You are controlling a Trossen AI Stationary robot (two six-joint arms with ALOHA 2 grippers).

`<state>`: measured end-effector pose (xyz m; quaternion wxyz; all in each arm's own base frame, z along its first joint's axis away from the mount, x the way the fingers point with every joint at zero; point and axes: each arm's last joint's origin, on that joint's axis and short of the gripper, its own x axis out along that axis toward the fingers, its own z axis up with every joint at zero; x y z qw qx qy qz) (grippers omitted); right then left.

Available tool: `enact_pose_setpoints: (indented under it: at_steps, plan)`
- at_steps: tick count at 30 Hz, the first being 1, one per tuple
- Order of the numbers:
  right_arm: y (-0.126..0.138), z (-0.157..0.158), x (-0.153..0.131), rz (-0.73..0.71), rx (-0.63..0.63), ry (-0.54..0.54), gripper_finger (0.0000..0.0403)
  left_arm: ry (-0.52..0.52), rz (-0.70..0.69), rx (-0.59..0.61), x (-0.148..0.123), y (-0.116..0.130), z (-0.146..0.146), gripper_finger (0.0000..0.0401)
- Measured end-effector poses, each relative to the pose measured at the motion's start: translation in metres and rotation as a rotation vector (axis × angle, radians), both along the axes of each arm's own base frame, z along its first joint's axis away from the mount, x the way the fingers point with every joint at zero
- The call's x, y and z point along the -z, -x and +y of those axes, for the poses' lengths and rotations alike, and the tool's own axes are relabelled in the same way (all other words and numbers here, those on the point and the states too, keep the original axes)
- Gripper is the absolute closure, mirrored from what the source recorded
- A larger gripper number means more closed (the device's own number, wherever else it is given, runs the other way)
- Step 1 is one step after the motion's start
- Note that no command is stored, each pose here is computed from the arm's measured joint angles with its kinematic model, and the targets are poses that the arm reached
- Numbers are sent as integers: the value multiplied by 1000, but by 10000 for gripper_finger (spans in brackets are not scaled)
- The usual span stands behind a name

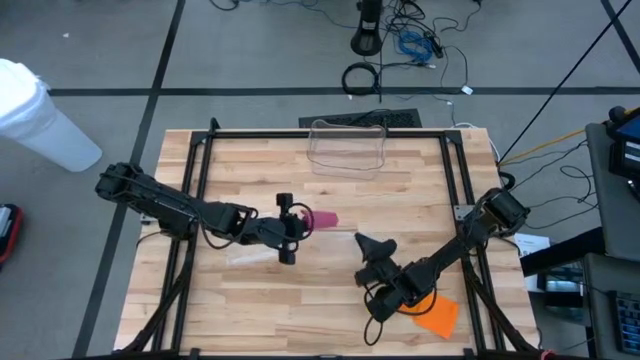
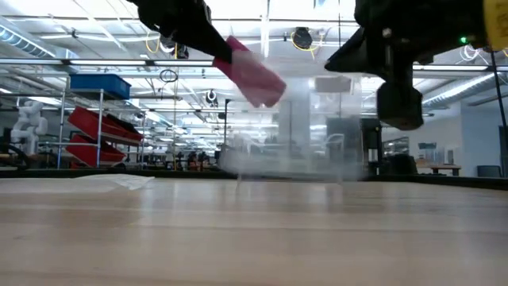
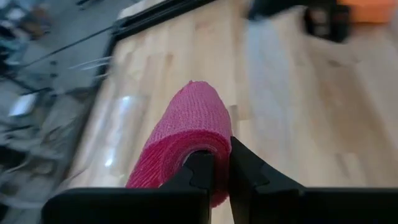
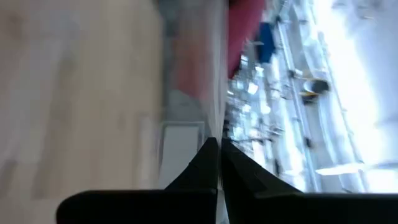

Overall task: Roll bandage
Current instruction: Put the pink bandage into the zip bag

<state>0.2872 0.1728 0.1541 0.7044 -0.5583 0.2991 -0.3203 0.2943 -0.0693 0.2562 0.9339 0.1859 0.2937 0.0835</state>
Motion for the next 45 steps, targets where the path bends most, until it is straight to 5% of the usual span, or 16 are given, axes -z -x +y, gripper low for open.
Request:
enact_pose_setpoints:
  at_steps: [5, 10, 14, 19, 25, 31, 39, 45]
  plan:
    - [2, 6, 21, 141, -118, -193, 402, -35, -1, -39, 0, 1, 0, 375]
    - [10, 12, 35, 150, -88, -47, 402, -58, 11, -29, 1, 2, -2, 375]
    - [10, 16, 41, 190, -152, -400, 402, -63, 21, -32, 1, 3, -1, 375]
    - [8, 15, 48, 179, -83, -850, 403, -68, 37, -32, 3, 4, -1, 375]
    - [7, 15, 44, 114, -6, -1065, 390, -68, 37, -32, 3, 4, -1, 375]
    - [10, 18, 23, 73, 36, -1305, 325, -69, 41, -32, 3, 4, -1, 375]
    - [12, 21, -1, 27, -35, -1382, 222, -69, 43, -32, 3, 4, -1, 375]
    - [4, 22, 10, 40, -87, -1306, 203, -69, 43, -32, 3, 4, -1, 375]
